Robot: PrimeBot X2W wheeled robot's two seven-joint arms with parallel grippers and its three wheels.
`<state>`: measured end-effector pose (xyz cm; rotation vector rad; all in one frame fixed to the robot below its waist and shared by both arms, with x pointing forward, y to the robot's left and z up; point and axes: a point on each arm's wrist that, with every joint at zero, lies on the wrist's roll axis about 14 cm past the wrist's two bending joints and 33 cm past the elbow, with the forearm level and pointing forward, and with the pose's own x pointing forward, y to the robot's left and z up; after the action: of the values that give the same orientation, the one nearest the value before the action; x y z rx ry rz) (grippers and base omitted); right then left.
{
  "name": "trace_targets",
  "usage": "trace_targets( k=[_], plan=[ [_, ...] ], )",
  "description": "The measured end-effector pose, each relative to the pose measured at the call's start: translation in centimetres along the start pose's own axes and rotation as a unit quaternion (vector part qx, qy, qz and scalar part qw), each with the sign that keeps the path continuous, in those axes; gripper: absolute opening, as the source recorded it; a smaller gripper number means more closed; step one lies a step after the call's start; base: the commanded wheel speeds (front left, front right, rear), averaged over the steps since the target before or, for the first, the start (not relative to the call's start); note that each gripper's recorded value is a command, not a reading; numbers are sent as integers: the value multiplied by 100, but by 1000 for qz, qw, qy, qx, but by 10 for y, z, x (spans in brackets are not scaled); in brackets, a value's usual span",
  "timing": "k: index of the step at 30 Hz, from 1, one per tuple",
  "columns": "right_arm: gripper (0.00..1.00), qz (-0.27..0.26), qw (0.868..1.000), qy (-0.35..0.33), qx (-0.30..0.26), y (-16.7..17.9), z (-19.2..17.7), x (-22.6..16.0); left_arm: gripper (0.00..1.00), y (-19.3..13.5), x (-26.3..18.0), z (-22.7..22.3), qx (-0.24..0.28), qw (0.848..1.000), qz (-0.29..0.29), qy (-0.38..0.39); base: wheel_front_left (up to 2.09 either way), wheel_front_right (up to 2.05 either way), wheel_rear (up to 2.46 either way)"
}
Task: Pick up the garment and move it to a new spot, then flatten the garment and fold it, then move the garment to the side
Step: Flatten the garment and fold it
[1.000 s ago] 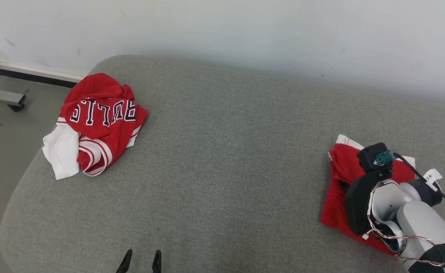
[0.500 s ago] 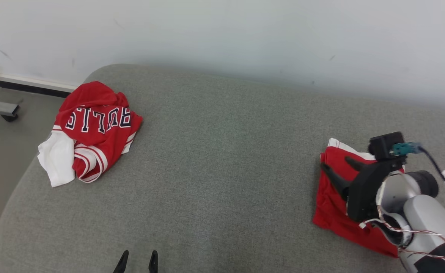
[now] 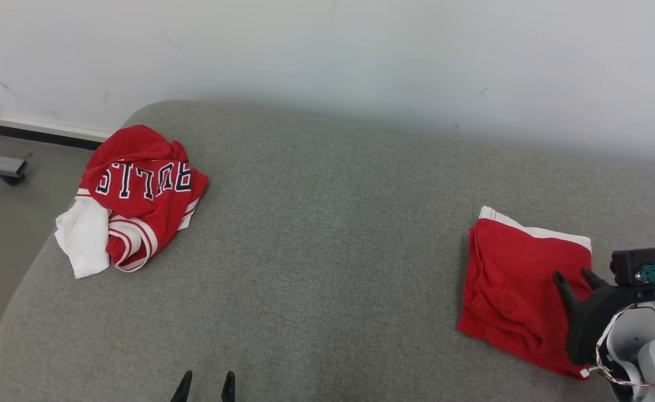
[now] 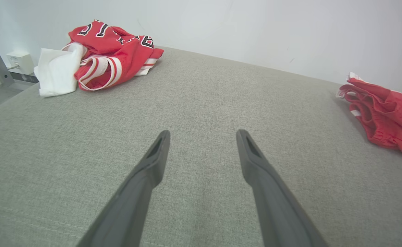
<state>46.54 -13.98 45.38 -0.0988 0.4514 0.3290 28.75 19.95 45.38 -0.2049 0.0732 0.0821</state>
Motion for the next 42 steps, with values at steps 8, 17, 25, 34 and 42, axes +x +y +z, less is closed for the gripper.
trace_targets(
  k=[8, 17, 25, 34, 42],
  plan=[
    [0, 36, 999, 14, -16, 37, -20, 13, 100, 4, -2, -3, 0, 1000, 7, 5, 0, 0, 0],
    [0, 108, 993, 34, -37, 99, -39, 13, 100, 7, -4, -1, -6, 1000, 14, 1, 0, 0, 0],
    [0, 180, 980, 67, -48, 155, -68, -6, 100, 3, -3, 0, -7, 1000, 8, -1, 0, 0, 0],
    [0, 207, 978, -12, -30, 171, -33, -23, 100, -1, -4, 0, -8, 1000, 1, -2, 0, 0, 0],
    [100, 166, 981, -103, 12, 143, 1, -42, 100, 3, -2, 6, -7, 1000, 4, -13, 0, 0, 0]
  ],
)
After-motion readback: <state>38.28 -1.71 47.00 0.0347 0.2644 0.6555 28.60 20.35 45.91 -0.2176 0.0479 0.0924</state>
